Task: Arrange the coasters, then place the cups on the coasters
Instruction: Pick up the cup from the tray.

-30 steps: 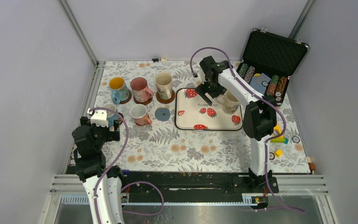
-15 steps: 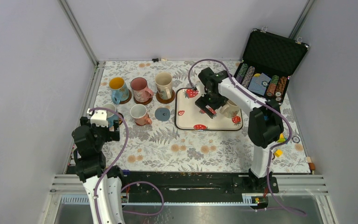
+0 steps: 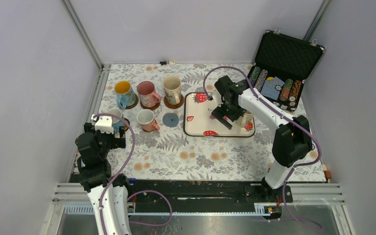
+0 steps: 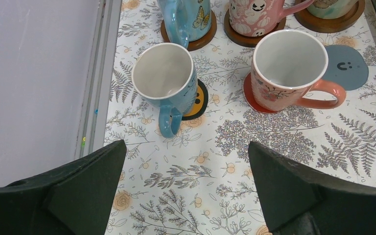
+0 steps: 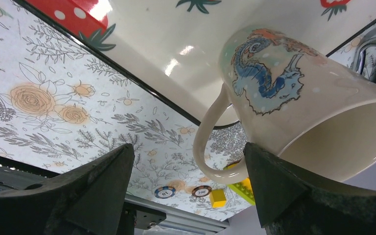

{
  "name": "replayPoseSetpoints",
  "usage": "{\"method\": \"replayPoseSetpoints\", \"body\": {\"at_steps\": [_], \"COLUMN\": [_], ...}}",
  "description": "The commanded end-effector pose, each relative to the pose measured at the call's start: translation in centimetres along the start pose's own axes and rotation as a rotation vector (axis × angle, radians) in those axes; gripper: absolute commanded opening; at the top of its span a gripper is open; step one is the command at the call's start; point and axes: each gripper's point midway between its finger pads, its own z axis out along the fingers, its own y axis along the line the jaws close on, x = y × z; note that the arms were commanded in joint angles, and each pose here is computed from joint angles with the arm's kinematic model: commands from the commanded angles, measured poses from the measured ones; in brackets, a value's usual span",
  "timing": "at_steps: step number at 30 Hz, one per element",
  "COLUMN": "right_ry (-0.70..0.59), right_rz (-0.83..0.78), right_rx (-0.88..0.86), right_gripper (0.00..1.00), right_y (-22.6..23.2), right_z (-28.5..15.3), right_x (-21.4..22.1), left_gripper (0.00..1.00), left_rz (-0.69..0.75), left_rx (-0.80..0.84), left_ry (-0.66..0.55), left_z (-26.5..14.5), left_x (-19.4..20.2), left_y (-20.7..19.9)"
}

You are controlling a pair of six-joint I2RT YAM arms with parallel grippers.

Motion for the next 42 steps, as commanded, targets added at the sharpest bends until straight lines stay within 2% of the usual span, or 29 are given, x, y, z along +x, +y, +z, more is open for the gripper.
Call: {"method": "replayPoseSetpoints", "body": {"at_steps": [1, 6, 11, 15, 20, 23, 29, 39, 42], "right_ry": [-0.025, -0.087, -0.26, -0.397, -0.437, -0.471, -0.435, -0.346, -0.336], "right_rz": [-0.009, 0.002, 0.061, 0.206, 0.379, 0.429, 0.46, 0.483, 0.502], "right_rx": [0.07, 0.032, -0.003, 0.158, 0.27, 0.329, 0.385, 0.386, 0.351], "right_gripper": [0.91, 0.91, 0.89, 0.92, 0.98, 1.0, 1.0, 1.0, 0.95], "right_y": [-1.0, -0.3, 0.4, -2.2, -3.3, -3.9, -4.2, -4.7, -4.8], "right_z": [-1.7, -2.7, -5.8, -8.1, -7.1, -6.1, -3.8, 0.1, 0.8], "right_x": [0.8, 0.2, -1.3, -1.8, -0.2, 0.4, 1.9, 1.5, 1.1], "left_gripper": [0.99, 0.99, 0.99, 0.99, 0.99, 0.99, 0.99, 0.99, 0.99], "left_rz": [0.02, 0.019, 0.018, 0.02, 0.022, 0.021, 0.021, 0.018, 0.018], "left_rx": [0.016, 0.01, 0.0, 0.013, 0.014, 0.007, 0.007, 0.009, 0.001], "left_ry": [-0.05, -0.049, -0.047, -0.047, -0.055, -0.05, -0.047, -0.049, -0.043], "left_z": [0.1, 0.1, 0.1, 0.1, 0.0, 0.0, 0.0, 0.1, 0.1], "left_x": [-1.0, -0.9, -0.9, -1.0, -1.1, -1.0, -1.0, -0.9, -0.9], "left_y": [-0.1, -0.1, 0.1, -0.1, -0.1, 0.0, 0.0, 0.0, 0.2]}}
